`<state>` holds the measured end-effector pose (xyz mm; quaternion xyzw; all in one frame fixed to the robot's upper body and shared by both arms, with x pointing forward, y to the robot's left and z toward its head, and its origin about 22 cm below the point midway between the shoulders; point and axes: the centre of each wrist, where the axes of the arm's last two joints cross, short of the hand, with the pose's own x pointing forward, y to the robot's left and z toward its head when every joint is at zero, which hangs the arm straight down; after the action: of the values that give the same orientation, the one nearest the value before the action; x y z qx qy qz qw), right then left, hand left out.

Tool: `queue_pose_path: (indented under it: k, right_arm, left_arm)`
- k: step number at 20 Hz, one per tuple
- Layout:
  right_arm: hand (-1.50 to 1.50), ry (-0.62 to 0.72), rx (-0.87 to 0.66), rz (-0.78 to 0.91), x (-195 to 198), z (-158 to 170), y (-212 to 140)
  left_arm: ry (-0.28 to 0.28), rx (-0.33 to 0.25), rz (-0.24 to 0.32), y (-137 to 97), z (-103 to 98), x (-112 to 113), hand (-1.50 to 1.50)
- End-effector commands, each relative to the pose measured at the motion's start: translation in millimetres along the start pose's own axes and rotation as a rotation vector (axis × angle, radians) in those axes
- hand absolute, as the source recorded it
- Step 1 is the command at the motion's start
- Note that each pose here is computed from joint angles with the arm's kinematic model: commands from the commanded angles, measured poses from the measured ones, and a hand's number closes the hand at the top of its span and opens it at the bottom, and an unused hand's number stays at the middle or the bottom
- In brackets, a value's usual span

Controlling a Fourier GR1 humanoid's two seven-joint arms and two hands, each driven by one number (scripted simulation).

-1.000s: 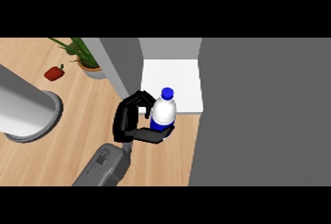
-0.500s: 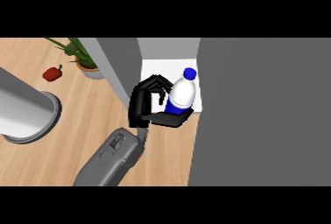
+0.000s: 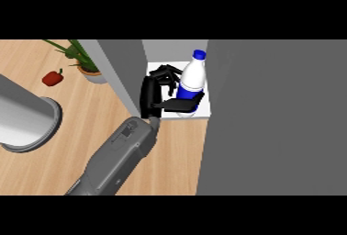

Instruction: Pick up the bottled water, place it into the cabinet and close the cabinet

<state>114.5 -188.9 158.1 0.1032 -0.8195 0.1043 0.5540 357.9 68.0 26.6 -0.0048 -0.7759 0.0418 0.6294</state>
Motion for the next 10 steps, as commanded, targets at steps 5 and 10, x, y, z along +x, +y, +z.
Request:
queue_pose_path:
  k: [5, 10]
  right_arm:
    - [-1.50, -0.031, -0.013, -0.041, 24.3, 14.2, -3.0]
    - [-1.50, -0.041, -0.012, -0.023, 10.2, 13.4, -20.3]
  left_arm:
    - [0.044, 0.089, -0.072, 11.6, -25.7, -16.6, 1.50]
    - [0.030, 0.127, -0.141, 14.5, -38.3, -19.2, 1.50]
